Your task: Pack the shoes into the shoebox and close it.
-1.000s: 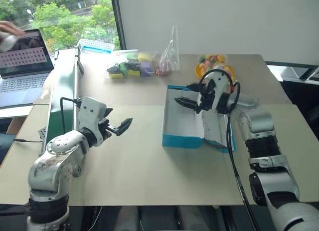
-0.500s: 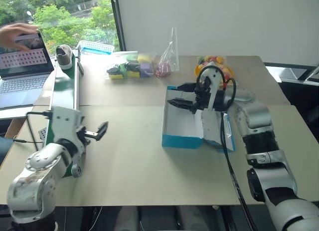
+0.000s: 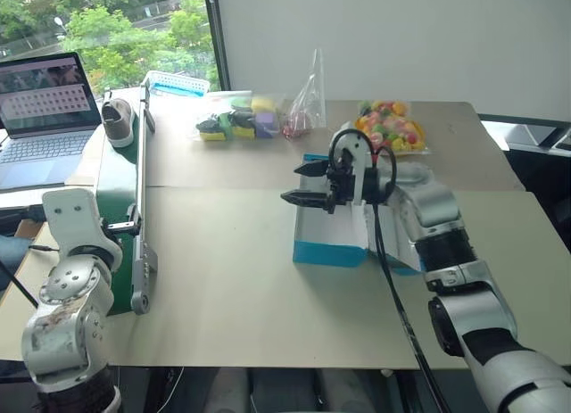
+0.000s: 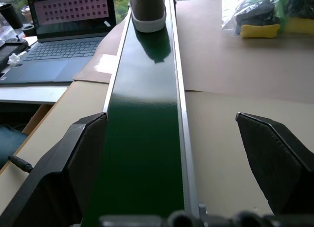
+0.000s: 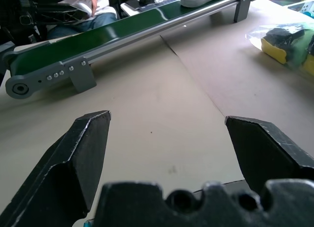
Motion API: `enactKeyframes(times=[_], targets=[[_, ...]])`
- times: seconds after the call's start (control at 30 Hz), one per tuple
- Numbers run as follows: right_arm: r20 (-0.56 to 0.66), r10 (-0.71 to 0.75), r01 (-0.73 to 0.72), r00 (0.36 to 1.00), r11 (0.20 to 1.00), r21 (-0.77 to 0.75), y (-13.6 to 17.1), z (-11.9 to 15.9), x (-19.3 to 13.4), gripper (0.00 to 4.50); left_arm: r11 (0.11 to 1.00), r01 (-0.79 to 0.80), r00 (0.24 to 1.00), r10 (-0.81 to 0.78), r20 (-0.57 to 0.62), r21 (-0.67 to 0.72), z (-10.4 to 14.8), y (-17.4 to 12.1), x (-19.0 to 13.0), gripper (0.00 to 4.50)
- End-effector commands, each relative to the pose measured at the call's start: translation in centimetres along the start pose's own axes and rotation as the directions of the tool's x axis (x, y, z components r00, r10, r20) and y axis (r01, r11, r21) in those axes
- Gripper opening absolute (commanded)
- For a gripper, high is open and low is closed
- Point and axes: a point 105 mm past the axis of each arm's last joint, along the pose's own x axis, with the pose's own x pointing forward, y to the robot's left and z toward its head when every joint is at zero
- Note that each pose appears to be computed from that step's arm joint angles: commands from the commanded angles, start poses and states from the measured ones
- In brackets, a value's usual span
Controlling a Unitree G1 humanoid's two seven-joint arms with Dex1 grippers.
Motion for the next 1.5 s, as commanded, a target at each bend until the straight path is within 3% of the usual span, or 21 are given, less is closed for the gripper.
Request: enactKeyframes(times=[0.03, 0.3, 0.6, 0.87, 1.13, 1.23, 1.33, 1.5], targets=[[0.06, -0.024, 0.028, 0.998, 0.997, -0.068, -0.4, 2.6, -0.7, 4.44, 0.998, -0.065, 0.996, 0.066, 0.056, -0.011, 1.0, 1.5, 1.0, 4.5], [0.088, -0.029, 0.036, 0.996, 0.996, -0.082, -0.5, 2.9, -0.7, 4.44, 0.996, -0.075, 0.997, 0.076, 0.026, -0.054, -0.1, 2.2, 4.7, 4.5], [0.087, -0.033, 0.041, 0.996, 0.994, -0.098, -0.1, 3.3, -1.0, 4.44, 0.999, -0.044, 0.999, 0.044, 0.02, 0.015, -1.2, 2.9, 7.2, 4.5], [0.073, -0.058, 0.065, 0.996, 0.993, -0.102, -0.1, 3.4, -1.7, 4.44, 1.0, 0.026, 1.0, -0.026, 0.009, -0.017, -1.7, 1.7, 8.6, 4.5], [0.069, -0.076, 0.084, 0.995, 0.99, -0.11, -0.3, 3.7, -2.1, 4.5, 0.994, 0.065, 0.998, -0.065, 0.013, -0.085, -1.2, 1.0, 8.5, 2.21], [0.07, -0.083, 0.09, 0.994, 0.99, -0.112, -0.4, 3.8, -2.2, 4.5, 0.991, 0.095, 0.993, -0.088, 0.085, -0.089, 1.0, 0.3, 8.3, 1.52], [0.111, -0.112, 0.123, 0.987, 0.988, -0.095, -0.9, 4.5, -2.4, 4.5, 0.96, 0.271, 0.931, -0.243, 0.274, -0.067, 6.8, -4.0, 7.0, 1.52], [0.149, -0.135, 0.147, 0.98, 0.987, -0.07, -1.2, 5.2, -2.5, 4.5, 0.924, 0.379, 0.875, -0.345, 0.339, -0.04, 9.2, -7.5, 5.6, 1.52]])
